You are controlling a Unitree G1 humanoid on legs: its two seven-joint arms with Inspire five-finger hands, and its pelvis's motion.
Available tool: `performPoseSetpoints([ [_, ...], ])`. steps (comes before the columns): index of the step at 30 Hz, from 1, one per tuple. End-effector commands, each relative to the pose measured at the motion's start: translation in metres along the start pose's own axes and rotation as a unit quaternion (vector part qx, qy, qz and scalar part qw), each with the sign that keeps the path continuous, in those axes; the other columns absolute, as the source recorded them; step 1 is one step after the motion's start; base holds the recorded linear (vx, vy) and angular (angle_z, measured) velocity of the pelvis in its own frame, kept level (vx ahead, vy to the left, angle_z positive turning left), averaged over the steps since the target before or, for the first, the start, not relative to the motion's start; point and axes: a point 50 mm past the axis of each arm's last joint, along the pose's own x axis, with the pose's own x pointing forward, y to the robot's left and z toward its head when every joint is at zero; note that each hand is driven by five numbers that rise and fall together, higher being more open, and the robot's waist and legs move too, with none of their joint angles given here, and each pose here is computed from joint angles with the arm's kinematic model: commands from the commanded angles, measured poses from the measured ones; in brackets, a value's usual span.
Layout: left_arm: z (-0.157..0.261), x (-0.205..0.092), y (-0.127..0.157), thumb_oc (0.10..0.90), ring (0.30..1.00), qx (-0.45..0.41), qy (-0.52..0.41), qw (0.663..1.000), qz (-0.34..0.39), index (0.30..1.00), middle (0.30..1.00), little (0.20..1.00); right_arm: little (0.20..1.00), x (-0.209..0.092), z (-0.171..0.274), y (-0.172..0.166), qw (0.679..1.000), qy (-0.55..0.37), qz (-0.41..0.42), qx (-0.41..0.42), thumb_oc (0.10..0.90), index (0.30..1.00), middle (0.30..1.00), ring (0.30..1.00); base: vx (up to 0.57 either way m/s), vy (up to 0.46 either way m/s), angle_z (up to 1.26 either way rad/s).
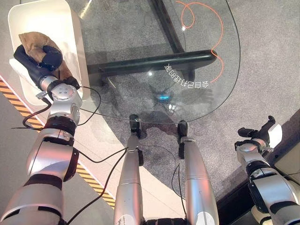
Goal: Wipe the table with a cloth and put it in the basket.
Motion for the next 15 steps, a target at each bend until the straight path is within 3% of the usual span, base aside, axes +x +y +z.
performPoseSetpoints([
  [1, 0.0588, 0.0348, 0.0369, 0.100, 0.300, -0.018, -0.088, 0.993, 0.075, 0.300, 0.300, 0.200, 0.900, 0.0157, -0.0102, -0.0290, 0.998, 0.006, -0.050, -0.027, 0.800, 0.900, 0.900, 0.900, 0.00, 0.000, 0.00],
  [5, 0.0552, 0.0339, 0.0351, 0.100, 0.300, -0.010, -0.078, 0.994, 0.070, 0.300, 0.300, 0.200, 0.900, 0.0155, -0.0079, -0.0278, 0.998, 0.001, -0.048, -0.029, 0.800, 0.900, 0.900, 0.900, 0.00, 0.000, 0.00],
  [6, 0.0543, 0.0341, 0.0360, 0.325, 0.493, -0.008, -0.077, 0.994, 0.076, 0.493, 0.493, 0.425, 0.900, 0.0151, -0.0089, -0.0275, 0.998, 0.001, -0.047, -0.029, 0.800, 0.900, 0.900, 0.900, 0.00, 0.000, 0.00],
  [7, 0.0544, 0.0341, 0.0359, 0.377, 0.538, -0.008, -0.077, 0.994, 0.076, 0.538, 0.538, 0.477, 0.900, 0.0151, -0.0090, -0.0275, 0.998, 0.001, -0.047, -0.029, 0.800, 0.900, 0.900, 0.900, 0.00, 0.000, 0.00],
  [8, 0.0545, 0.0338, 0.0355, 0.633, 0.756, -0.009, -0.076, 0.994, 0.078, 0.756, 0.756, 0.733, 0.900, 0.0145, -0.0095, -0.0269, 0.998, 0.001, -0.046, -0.029, 0.800, 0.900, 0.900, 0.900, 0.00, 0.000, 0.00],
  [9, 0.0548, 0.0340, 0.0357, 0.800, 0.900, -0.007, -0.076, 0.994, 0.080, 0.900, 0.900, 0.900, 0.900, 0.0145, -0.0094, -0.0269, 0.999, 0.000, -0.046, -0.029, 0.800, 0.900, 0.900, 0.900, 0.00, 0.000, 0.00],
  [15, 0.0597, 0.0348, 0.0346, 0.800, 0.900, -0.006, -0.077, 0.994, 0.083, 0.900, 0.900, 0.900, 0.900, 0.0139, -0.0065, -0.0250, 0.999, -0.007, -0.042, -0.023, 0.800, 0.900, 0.900, 0.900, 0.00, 0.000, 0.00],
])
